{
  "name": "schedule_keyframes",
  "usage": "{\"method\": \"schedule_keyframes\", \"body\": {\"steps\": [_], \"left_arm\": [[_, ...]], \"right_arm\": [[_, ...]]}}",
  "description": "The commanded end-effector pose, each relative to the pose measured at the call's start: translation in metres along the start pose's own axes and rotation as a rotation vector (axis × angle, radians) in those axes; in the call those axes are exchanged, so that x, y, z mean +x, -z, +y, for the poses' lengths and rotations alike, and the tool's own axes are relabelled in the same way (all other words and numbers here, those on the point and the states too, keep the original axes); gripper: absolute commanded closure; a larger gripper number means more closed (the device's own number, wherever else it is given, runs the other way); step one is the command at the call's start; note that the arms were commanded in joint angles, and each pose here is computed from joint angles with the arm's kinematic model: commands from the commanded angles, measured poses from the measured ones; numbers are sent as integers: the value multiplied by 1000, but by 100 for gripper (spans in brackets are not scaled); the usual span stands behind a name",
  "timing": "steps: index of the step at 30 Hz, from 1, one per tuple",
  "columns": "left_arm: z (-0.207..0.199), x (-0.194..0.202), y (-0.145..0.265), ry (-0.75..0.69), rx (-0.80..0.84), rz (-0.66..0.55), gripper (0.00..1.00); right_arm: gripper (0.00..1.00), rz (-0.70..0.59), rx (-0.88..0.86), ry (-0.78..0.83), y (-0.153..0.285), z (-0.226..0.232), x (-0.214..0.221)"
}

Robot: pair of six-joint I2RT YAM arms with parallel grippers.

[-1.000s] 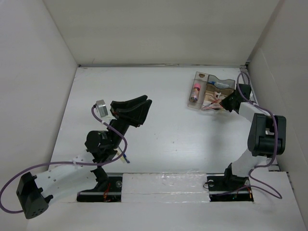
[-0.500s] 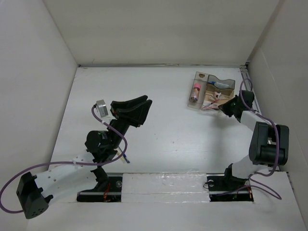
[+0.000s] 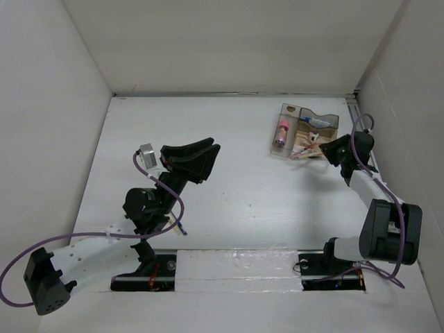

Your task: Organize the desk

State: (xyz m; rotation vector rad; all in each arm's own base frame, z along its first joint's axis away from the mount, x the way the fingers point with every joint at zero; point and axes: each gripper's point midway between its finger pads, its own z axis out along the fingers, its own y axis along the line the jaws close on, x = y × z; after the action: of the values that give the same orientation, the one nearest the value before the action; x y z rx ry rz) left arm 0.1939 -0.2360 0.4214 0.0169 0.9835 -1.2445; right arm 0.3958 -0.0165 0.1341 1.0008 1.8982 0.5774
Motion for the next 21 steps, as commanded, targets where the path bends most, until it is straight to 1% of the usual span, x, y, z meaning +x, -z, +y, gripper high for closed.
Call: {"method": "schedule_keyframes", "body": {"steps": [1, 3, 5, 7, 9, 10, 11, 13, 15, 18, 19, 21], "left_arm": [[-25, -34, -8, 25, 73, -93, 61], [-25, -34, -8, 24, 69, -91, 61], [-25, -34, -8, 28, 72, -93, 61], [-25, -34, -8, 26, 73, -92, 61], [-24, -33, -8, 26, 69, -91, 61], [-24, -31, -8, 29, 72, -86, 61], [-25, -31, -8, 34, 74, -87, 60], [-27, -33, -9, 32, 82, -88, 61], [-27, -35, -9, 24, 77, -90, 61], [-26, -38, -5, 30, 76, -103, 61], [-27, -38, -5, 30, 77, -106, 61], [-26, -36, -7, 25, 75, -97, 61]], "right_arm": [[72, -65, 0, -6, 2, -2, -10], [74, -76, -1, -6, 8, -1, -11], [81, -37, -10, 2, 14, 0, 1], [84, -29, -16, 23, 20, 2, 6], [91, -24, -36, 36, 26, 4, 12], [96, 2, -65, 50, 28, 10, 19], [98, 23, -82, 64, 30, 16, 28], [100, 39, -83, 86, 33, 20, 37], [100, 83, -72, 125, 34, 20, 61], [100, 119, -50, 140, 31, 9, 77], [100, 150, -45, 139, 30, 2, 86], [100, 170, -63, 135, 28, 1, 94]]}}
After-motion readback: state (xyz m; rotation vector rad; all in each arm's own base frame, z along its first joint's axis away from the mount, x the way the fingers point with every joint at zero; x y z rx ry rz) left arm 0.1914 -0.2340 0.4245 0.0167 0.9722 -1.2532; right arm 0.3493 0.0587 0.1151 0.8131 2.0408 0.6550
